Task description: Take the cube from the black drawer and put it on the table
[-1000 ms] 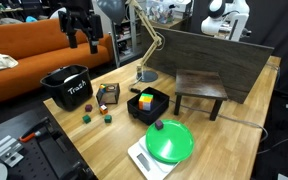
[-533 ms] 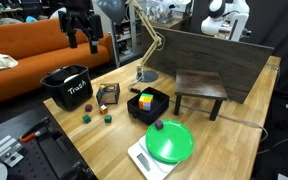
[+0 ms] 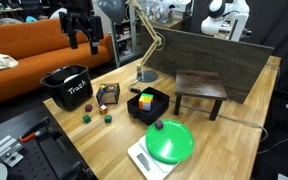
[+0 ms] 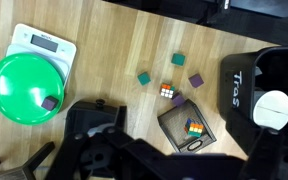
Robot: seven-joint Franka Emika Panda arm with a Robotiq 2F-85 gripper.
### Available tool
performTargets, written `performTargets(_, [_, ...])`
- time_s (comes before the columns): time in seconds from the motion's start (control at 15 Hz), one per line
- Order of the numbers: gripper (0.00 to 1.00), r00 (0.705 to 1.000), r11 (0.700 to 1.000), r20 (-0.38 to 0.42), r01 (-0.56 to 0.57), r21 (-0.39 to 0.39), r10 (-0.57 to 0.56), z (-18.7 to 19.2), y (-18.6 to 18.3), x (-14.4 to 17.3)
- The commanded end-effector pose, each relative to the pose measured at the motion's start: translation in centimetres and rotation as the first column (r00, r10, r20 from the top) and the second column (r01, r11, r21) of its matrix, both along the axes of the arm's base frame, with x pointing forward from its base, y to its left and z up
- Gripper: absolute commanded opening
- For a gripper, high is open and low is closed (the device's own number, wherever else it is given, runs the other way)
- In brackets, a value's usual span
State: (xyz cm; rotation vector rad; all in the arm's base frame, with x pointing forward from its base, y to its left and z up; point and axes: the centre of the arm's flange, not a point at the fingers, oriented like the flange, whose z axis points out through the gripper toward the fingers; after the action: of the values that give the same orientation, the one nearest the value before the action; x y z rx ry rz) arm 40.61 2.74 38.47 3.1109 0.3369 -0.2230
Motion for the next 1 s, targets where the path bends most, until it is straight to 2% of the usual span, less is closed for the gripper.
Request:
performTargets(0.0, [1.00, 0.999, 0.999, 0.037, -0.002, 0.033, 0.001, -1.3, -0.2, 0.5])
performTargets(0.47, [1.00, 0.999, 1.000, 0.046, -0.010, 0.025, 0.009, -4.4, 0.2, 0.7])
performTargets(0.93, [1.00, 1.000, 1.000, 0.029, 0.003, 0.011, -0.003, -4.3, 0.2, 0.5])
